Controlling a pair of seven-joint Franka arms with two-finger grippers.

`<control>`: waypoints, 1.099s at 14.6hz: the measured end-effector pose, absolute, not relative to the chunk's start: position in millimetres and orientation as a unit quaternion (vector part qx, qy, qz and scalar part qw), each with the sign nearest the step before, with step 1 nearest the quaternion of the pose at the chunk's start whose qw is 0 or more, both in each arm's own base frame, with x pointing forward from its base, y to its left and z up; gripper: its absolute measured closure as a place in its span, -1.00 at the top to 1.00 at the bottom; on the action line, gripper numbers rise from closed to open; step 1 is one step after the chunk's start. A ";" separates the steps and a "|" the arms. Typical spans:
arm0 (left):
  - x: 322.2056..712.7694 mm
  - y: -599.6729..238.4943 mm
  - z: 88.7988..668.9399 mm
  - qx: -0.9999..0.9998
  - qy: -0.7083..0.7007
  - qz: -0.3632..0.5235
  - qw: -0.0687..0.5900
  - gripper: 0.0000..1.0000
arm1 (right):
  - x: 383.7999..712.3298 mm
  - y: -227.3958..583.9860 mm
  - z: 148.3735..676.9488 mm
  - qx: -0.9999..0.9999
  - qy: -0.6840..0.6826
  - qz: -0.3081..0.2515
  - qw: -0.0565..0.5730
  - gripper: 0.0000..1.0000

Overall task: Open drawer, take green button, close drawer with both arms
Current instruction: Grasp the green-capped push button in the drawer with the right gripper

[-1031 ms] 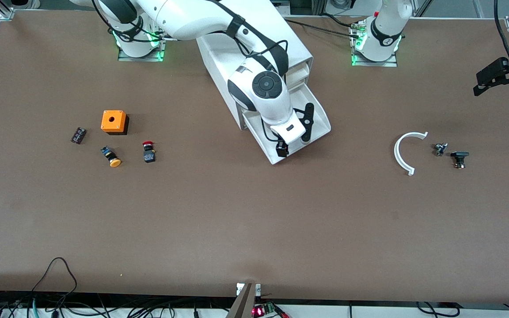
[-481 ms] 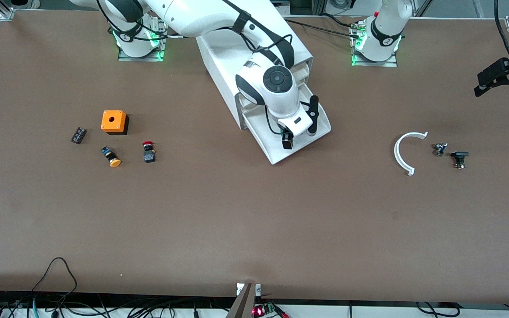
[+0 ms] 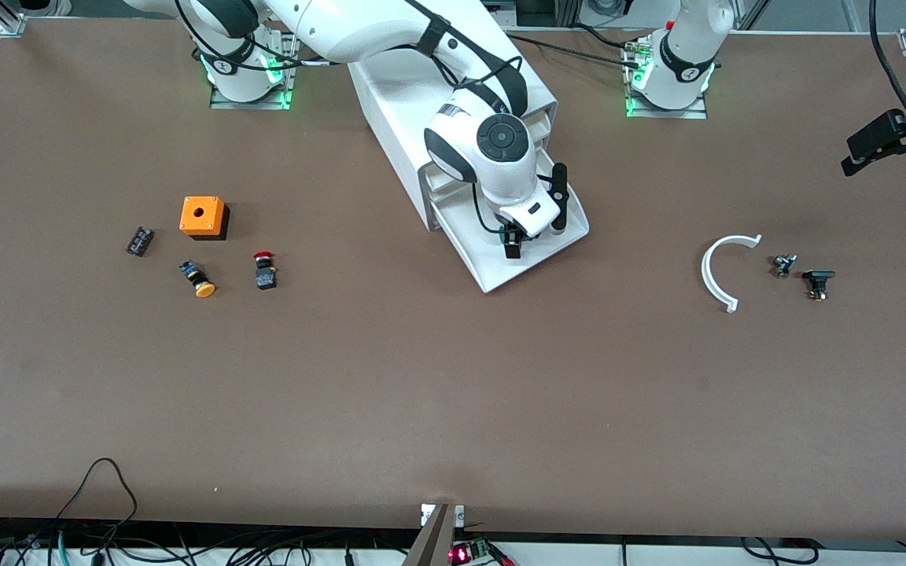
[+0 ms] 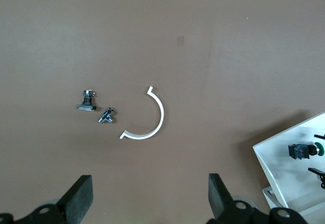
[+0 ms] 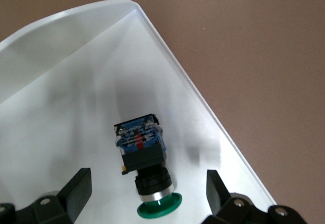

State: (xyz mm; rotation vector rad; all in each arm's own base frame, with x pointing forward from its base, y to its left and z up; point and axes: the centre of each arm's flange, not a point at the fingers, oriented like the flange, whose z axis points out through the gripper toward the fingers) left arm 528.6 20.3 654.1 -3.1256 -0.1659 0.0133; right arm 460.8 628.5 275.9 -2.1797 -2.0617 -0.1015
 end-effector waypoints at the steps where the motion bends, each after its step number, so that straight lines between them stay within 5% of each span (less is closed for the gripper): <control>1: 528.6 20.5 654.1 -0.999 -0.054 0.004 0.006 1.00 | 457.9 630.4 273.1 -0.723 -0.687 -0.032 0.070 1.00; 8: 528.7 21.0 654.0 -0.998 -0.055 0.004 0.006 1.00 | 454.0 633.6 270.4 -0.719 -0.691 -0.032 0.067 0.96; 10: 528.8 21.1 653.7 -0.998 -0.055 0.005 0.006 1.00 | 453.6 633.6 267.1 -0.714 -0.697 -0.033 0.058 0.72; 14: 529.2 21.9 653.1 -0.998 -0.056 0.005 0.006 1.00 | 452.4 634.6 262.1 -0.709 -0.702 -0.033 0.053 0.67; 16: 529.8 23.0 651.9 -0.998 -0.057 0.006 0.006 1.00 | 451.2 635.5 262.1 -0.708 -0.703 -0.033 0.053 0.43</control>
